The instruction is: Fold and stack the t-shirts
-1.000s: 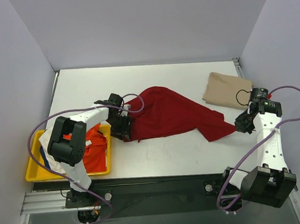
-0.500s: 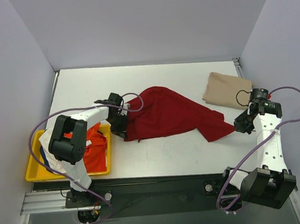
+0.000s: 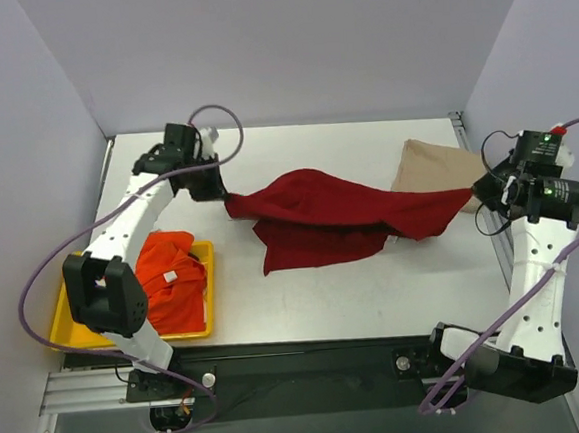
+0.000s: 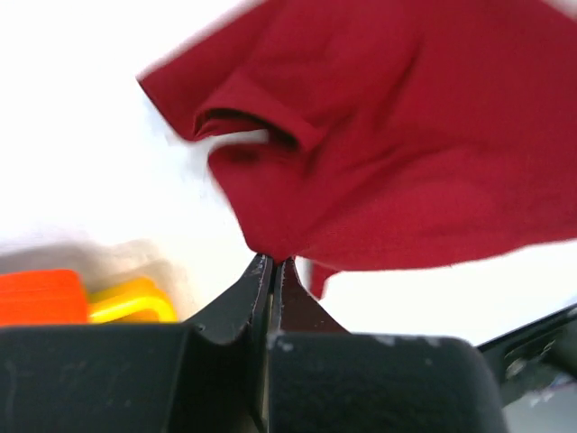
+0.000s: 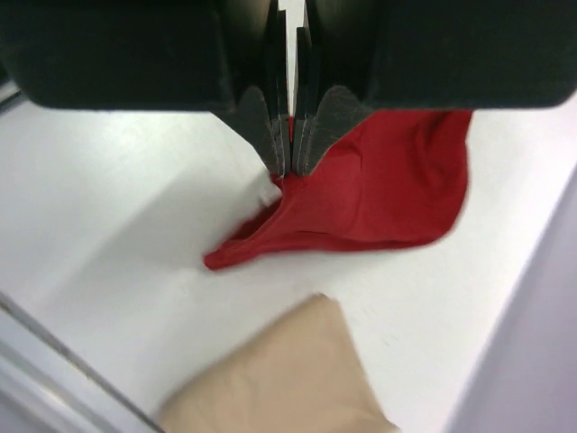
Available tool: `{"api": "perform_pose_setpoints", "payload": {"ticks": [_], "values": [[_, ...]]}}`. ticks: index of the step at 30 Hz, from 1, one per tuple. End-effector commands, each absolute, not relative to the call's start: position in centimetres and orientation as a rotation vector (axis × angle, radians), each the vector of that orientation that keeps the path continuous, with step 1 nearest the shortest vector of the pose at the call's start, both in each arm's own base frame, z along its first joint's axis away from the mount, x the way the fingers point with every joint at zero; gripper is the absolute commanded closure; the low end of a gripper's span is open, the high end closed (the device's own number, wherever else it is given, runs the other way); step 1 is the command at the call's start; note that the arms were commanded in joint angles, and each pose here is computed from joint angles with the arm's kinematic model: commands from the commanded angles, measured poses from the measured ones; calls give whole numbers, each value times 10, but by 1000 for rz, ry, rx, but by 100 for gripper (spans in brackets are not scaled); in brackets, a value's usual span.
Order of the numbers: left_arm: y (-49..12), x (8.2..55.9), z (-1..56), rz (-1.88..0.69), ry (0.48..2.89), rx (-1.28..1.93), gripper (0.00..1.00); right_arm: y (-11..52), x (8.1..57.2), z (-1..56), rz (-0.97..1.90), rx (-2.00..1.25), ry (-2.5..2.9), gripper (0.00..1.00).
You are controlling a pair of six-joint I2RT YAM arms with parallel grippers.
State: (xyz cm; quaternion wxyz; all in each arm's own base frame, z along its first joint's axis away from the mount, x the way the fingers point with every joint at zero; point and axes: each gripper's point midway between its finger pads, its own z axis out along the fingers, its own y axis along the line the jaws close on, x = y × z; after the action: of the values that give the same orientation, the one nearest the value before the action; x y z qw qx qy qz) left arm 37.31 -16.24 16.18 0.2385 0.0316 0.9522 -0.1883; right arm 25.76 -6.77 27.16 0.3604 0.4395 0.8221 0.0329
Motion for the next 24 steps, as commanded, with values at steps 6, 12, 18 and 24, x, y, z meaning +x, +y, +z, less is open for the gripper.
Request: {"api": "perform_pose_setpoints", "payload": {"ticks": [6, 12, 18, 24], "values": [[-141, 414, 354, -567, 2140, -73, 100, -66, 306, 387, 170, 906, 1848, 100], [-141, 459, 393, -603, 2018, -85, 100, -54, 365, 408, 211, 780, 1813, 100], [-141, 511, 446, -721, 1830, -111, 100, -33, 434, 420, 294, 700, 1805, 100], [-132, 526, 527, -851, 1535, -96, 100, -27, 468, 487, 378, 633, 1637, 100]]}}
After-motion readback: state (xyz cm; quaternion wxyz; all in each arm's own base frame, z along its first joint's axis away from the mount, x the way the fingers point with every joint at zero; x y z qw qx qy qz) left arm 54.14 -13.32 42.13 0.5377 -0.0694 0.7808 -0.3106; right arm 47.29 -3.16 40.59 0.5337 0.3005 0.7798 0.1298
